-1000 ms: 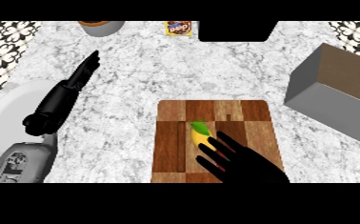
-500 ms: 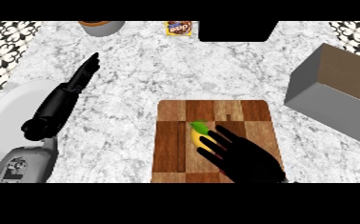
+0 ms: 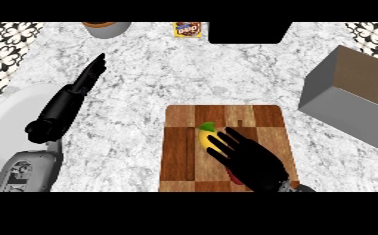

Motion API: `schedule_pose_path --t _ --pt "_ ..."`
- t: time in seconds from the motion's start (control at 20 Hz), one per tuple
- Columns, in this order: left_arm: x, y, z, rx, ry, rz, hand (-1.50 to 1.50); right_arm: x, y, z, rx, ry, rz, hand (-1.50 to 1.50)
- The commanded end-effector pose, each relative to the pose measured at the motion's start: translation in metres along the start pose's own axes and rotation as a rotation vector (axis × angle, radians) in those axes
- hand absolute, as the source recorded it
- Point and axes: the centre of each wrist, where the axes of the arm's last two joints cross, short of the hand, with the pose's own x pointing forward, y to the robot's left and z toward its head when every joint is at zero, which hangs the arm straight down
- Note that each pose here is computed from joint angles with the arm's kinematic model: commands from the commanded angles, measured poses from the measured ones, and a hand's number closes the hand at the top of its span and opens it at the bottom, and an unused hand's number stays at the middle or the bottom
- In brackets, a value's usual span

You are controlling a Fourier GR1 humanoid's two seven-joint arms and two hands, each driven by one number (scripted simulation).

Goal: Pick the tomato from the cutting board and place it in the cardboard box

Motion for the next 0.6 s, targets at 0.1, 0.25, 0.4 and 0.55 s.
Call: schedule_pose_path --t 0.1,0.25,0.4,0.55 --pt "0.013 0.009 0.001 -0.007 0.001 -0.013 0.00 0.006 0.010 -0.024 0.023 -0.068 0.031 1.50" --pt "-0.001 -0.002 0.004 0.004 0.001 0.009 0.00 -0.006 0.001 -0.016 -0.061 -0.166 0.037 1.50" --pt "-0.014 0.017 0.017 0.010 0.003 -0.008 0.00 0.000 0.017 -0.018 -0.132 -0.179 0.075 1.50" --pt "0.015 -0.002 -0.007 -0.015 0.001 0.002 0.00 -0.014 0.000 -0.013 -0.192 -0.183 0.087 1.50"
